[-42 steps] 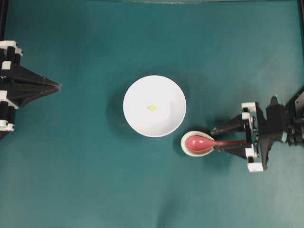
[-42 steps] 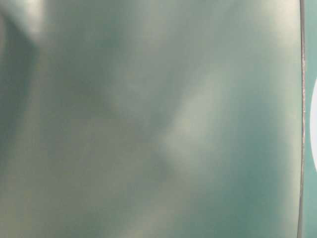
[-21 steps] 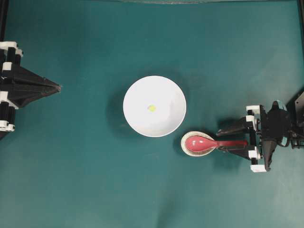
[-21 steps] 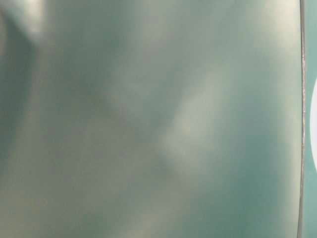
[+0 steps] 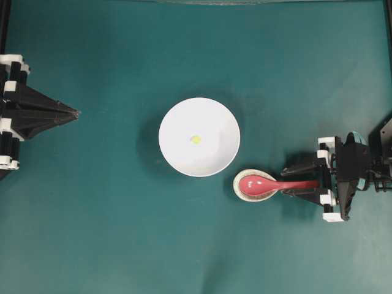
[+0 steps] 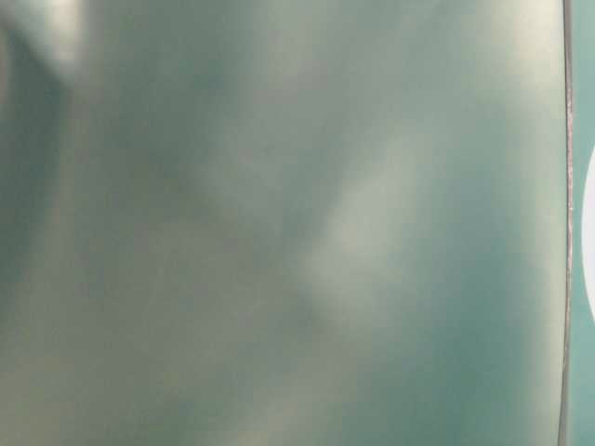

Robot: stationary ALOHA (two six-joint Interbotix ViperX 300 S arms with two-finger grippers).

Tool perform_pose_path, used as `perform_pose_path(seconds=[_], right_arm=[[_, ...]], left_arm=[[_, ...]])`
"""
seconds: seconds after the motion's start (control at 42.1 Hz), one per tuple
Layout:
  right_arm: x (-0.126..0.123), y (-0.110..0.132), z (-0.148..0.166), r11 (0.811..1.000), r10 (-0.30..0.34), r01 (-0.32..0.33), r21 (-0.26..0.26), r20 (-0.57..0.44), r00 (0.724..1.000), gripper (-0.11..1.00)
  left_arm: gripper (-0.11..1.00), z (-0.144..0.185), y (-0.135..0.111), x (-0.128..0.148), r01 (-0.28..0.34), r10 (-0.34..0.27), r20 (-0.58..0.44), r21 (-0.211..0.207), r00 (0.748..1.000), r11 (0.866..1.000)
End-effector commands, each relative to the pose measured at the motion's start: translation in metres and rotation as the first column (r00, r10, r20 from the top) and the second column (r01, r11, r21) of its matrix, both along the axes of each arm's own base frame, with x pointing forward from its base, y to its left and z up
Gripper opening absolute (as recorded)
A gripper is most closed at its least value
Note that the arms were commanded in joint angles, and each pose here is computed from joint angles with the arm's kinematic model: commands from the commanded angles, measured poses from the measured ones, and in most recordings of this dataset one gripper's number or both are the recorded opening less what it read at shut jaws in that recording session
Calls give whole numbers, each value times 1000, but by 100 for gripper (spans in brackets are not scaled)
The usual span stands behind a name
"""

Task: Scoop the yellow hexagonal prism block from the bowl with a spoon using the right arm.
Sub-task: 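Close the right gripper on the red spoon handle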

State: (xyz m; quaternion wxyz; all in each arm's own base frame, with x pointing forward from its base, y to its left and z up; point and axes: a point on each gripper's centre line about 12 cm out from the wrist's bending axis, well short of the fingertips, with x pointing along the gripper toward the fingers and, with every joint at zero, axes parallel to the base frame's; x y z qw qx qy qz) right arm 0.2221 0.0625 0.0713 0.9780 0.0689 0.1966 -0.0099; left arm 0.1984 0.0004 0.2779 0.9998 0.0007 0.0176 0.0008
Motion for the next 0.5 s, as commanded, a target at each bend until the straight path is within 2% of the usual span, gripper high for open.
perform_pose_path(seconds=[0.0, 0.285, 0.356, 0.475], right_arm=[[1, 2, 4, 1000, 4, -4, 8, 20, 1000, 53], [2, 5, 4, 1000, 20, -20, 8, 26, 999, 51], [2, 7, 5, 999, 36, -36, 6, 27, 999, 44], [2, 8, 5, 999, 41, -41, 7, 31, 999, 23]], left_arm=[[0, 4, 0, 2, 2, -2, 9, 0, 1000, 1000], [0, 4, 0, 2, 2, -2, 9, 1, 1000, 1000], [0, 5, 0, 3, 2, -2, 9, 0, 1000, 1000], [0, 4, 0, 3, 2, -2, 8, 0, 1000, 1000]])
